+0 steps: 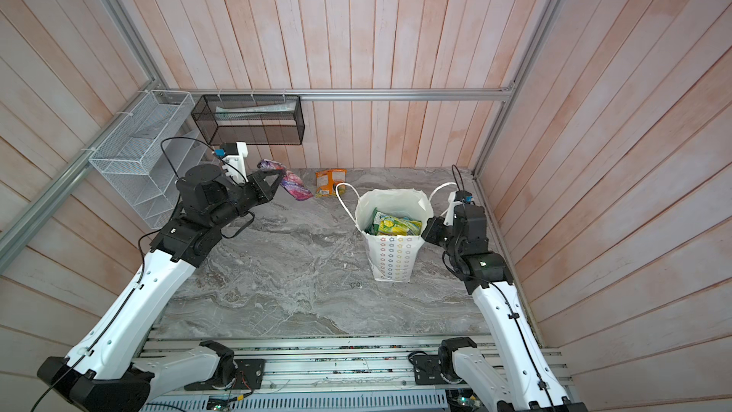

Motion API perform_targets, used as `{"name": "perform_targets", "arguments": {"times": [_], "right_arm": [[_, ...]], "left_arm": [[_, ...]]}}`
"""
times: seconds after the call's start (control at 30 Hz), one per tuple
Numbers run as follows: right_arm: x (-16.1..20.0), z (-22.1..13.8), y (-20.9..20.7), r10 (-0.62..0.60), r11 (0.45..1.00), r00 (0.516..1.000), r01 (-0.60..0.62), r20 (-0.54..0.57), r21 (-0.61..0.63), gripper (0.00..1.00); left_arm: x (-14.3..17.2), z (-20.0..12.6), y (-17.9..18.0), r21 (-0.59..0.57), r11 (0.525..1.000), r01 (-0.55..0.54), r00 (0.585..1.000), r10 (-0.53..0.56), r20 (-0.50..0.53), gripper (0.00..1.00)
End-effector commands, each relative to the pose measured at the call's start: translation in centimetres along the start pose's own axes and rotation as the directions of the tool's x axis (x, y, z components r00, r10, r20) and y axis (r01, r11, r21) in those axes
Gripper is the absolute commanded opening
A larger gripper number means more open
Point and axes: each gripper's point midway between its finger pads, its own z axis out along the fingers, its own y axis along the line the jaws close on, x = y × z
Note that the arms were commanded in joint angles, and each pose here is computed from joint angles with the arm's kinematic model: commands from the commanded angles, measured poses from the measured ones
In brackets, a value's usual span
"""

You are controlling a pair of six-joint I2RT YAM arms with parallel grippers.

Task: Place the snacks into the paper bag
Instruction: Place the snack in the paper bag.

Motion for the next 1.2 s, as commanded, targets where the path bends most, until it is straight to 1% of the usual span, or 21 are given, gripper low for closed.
{"name": "perform_targets", "arguments": {"times": [0.0,0.1,0.2,0.3,0.4,0.57,0.67,0.97,1.17], "right_arm": [[-2.5,-1.6,1.5,-0.001,0.999,0.997,0.005,0.078,-0.049,0.0],[-2.5,-1.7,1.6,0.001,0.999,0.997,0.003,0.08,-0.051,0.0],[-2.5,-1.7,1.5,0.001,0.999,0.997,0.003,0.081,-0.05,0.0],[-2.5,-1.8,1.5,0.002,0.999,0.997,0.002,0.08,-0.05,0.0],[-2.6,-1.9,1.6,0.001,0.999,0.997,0.003,0.083,-0.053,0.0],[-2.5,-1.9,1.6,0.001,0.999,0.997,0.003,0.081,-0.051,0.0],[-2.5,-1.9,1.6,0.001,0.999,0.997,0.003,0.081,-0.051,0.0],[-2.2,-1.7,1.4,0.003,0.999,0.997,0.001,0.075,-0.051,0.0],[-2.0,-1.6,1.3,0.005,0.999,0.997,-0.002,0.071,-0.048,0.0]], "left_arm": [[-3.4,-1.7,-4.3,0.135,0.99,-0.042,0.995,0.029,0.092,0.0],[-4.1,-1.4,-7.0,0.192,0.978,-0.083,0.992,0.063,0.111,0.0],[-3.6,-0.8,-10.4,0.255,0.956,-0.143,0.987,0.118,0.109,0.0],[-2.7,-0.1,-13.4,0.319,0.931,-0.177,0.983,0.154,0.096,0.0],[-1.4,0.9,-15.9,0.377,0.905,-0.197,0.98,0.183,0.075,0.0],[2.2,2.8,-19.8,0.476,0.854,-0.212,0.971,0.239,0.005,0.0],[4.2,4.2,-20.4,0.487,0.849,-0.205,0.966,0.256,-0.039,0.0],[10.4,8.4,-19.7,0.485,0.863,-0.141,0.946,0.263,-0.192,0.0],[13.2,10.8,-18.1,0.414,0.908,-0.066,0.942,0.194,-0.274,0.0]]}}
